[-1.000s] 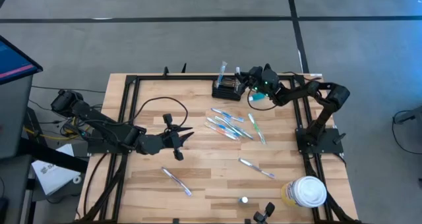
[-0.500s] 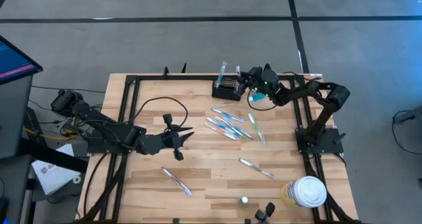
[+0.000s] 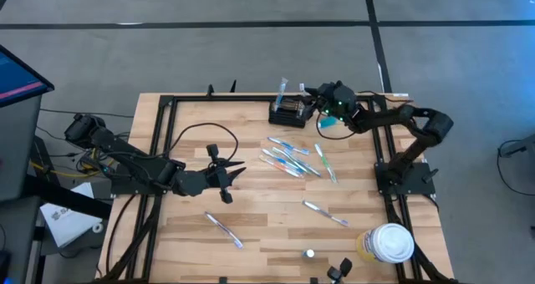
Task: Pick & Place toothbrushing station
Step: Put the top violet toothbrush into the mesh organizer, then put the right green toothbrush into the mesh organizer
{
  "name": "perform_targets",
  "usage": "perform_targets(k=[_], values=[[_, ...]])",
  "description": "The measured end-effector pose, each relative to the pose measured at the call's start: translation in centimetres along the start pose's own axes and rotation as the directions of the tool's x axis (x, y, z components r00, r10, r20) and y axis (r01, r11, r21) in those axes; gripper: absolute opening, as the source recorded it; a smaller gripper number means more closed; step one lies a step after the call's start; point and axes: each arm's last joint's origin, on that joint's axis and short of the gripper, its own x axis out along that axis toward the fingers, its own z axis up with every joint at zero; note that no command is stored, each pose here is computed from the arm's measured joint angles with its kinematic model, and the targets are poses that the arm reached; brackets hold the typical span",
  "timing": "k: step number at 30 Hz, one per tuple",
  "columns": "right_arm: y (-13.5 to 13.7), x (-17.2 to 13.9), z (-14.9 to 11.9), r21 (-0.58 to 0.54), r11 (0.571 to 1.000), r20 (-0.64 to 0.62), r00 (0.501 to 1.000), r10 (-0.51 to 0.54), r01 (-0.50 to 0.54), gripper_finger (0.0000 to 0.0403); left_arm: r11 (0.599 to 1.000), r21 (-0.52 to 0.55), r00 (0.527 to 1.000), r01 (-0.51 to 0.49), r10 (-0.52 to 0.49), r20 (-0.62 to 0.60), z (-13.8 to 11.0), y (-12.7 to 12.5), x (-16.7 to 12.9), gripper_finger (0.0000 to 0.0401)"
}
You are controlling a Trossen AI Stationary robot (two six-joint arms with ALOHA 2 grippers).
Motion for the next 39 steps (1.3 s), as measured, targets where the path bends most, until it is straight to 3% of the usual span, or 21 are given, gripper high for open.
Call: perform_targets(k=[8, 14, 26, 33, 39], values=[[0.6, -3.2, 2.5, -0.039, 0.999, -0.116, 0.993, -0.007, 0.003, 0.0175, 1.000, 0.000, 1.000, 0.000, 0.000, 0.000, 0.0, 0.0, 0.0, 0.0072], [1.3, -5.2, 2.9, -0.105, 0.994, -0.219, 0.976, 0.006, -0.030, 0.0164, 1.000, 0.000, 1.000, 0.000, 0.000, 0.000, 0.0, 0.0, 0.0, 0.0072], [2.2, -6.5, 0.8, -0.161, 0.982, -0.463, 0.886, 0.016, -0.101, 0.0141, 1.000, 0.000, 1.000, -0.001, 0.001, 0.000, 0.0, 0.0, 0.0, 0.0072], [2.1, -6.4, -0.1, -0.219, 0.966, -0.526, 0.851, 0.004, -0.140, 0.0128, 1.000, -0.001, 1.000, 0.002, -0.002, 0.001, 0.0, 0.0, 0.0, 0.0072], [1.8, -6.6, -0.4, -0.278, 0.954, -0.555, 0.830, -0.063, -0.113, 0.0126, 1.000, -0.002, 1.000, 0.014, -0.014, 0.003, 0.0, 0.0, 0.1, 0.0072]])
